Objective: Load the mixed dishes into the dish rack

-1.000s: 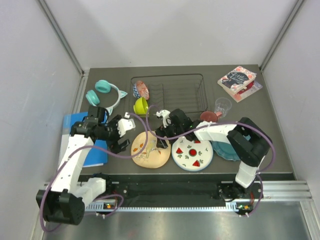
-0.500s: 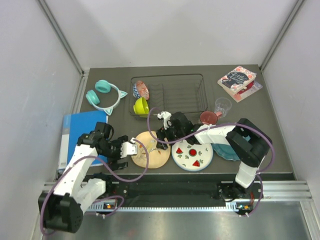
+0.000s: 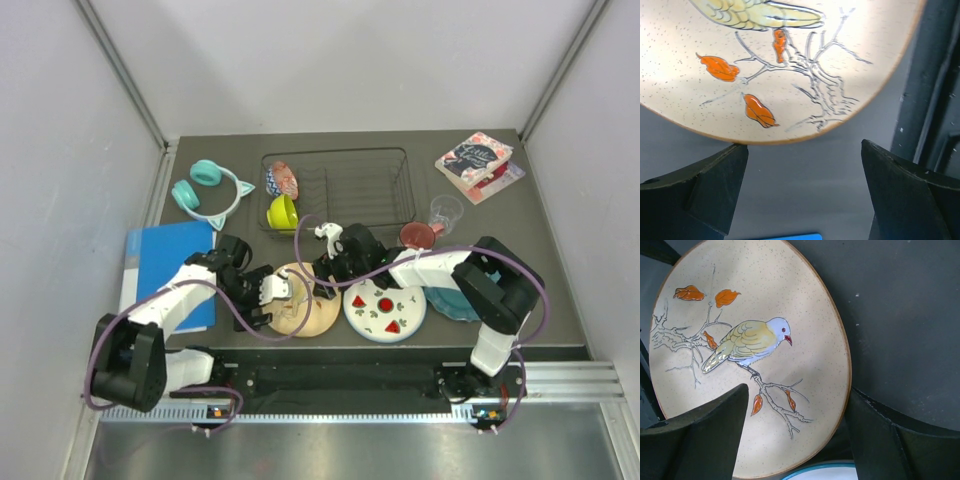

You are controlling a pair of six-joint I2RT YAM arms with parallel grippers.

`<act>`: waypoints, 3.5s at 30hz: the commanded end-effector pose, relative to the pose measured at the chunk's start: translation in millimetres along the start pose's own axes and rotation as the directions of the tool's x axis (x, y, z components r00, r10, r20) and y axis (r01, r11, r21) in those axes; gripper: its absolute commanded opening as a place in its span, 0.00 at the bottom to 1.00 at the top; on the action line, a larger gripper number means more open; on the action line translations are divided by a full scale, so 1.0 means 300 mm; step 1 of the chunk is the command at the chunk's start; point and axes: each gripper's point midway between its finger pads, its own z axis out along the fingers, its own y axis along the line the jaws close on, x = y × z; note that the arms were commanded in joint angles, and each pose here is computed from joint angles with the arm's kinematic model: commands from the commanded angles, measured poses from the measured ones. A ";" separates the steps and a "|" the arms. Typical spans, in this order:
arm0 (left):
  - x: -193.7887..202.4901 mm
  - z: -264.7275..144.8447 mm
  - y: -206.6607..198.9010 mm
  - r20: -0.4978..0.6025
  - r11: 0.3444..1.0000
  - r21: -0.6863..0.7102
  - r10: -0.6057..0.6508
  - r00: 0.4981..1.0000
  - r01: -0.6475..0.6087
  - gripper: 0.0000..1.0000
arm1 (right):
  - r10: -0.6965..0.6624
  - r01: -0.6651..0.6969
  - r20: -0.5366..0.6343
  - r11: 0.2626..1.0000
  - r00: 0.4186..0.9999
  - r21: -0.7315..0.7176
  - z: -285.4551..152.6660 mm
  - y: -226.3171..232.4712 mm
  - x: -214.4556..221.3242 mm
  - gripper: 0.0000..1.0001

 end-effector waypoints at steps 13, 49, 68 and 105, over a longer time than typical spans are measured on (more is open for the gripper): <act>-0.074 0.056 0.192 0.133 0.966 -0.200 -0.140 0.981 0.165 0.99 | -0.030 0.020 -0.148 0.998 0.989 -0.067 0.009 0.037 0.093 0.65; -0.109 0.050 0.222 0.203 0.949 -0.261 -0.124 0.971 0.176 0.99 | -0.007 0.015 0.022 0.925 1.000 -0.381 -0.190 0.349 -0.210 0.18; -0.124 -0.126 0.393 0.224 0.822 -0.446 -0.281 0.933 0.354 0.99 | -0.145 0.138 -0.030 0.976 0.989 -0.168 -0.147 0.256 -0.209 0.00; 0.042 -0.579 0.565 0.615 0.439 -0.203 -0.638 0.463 0.875 0.99 | -0.760 0.534 0.445 0.650 0.474 0.541 -0.878 0.310 -1.048 0.00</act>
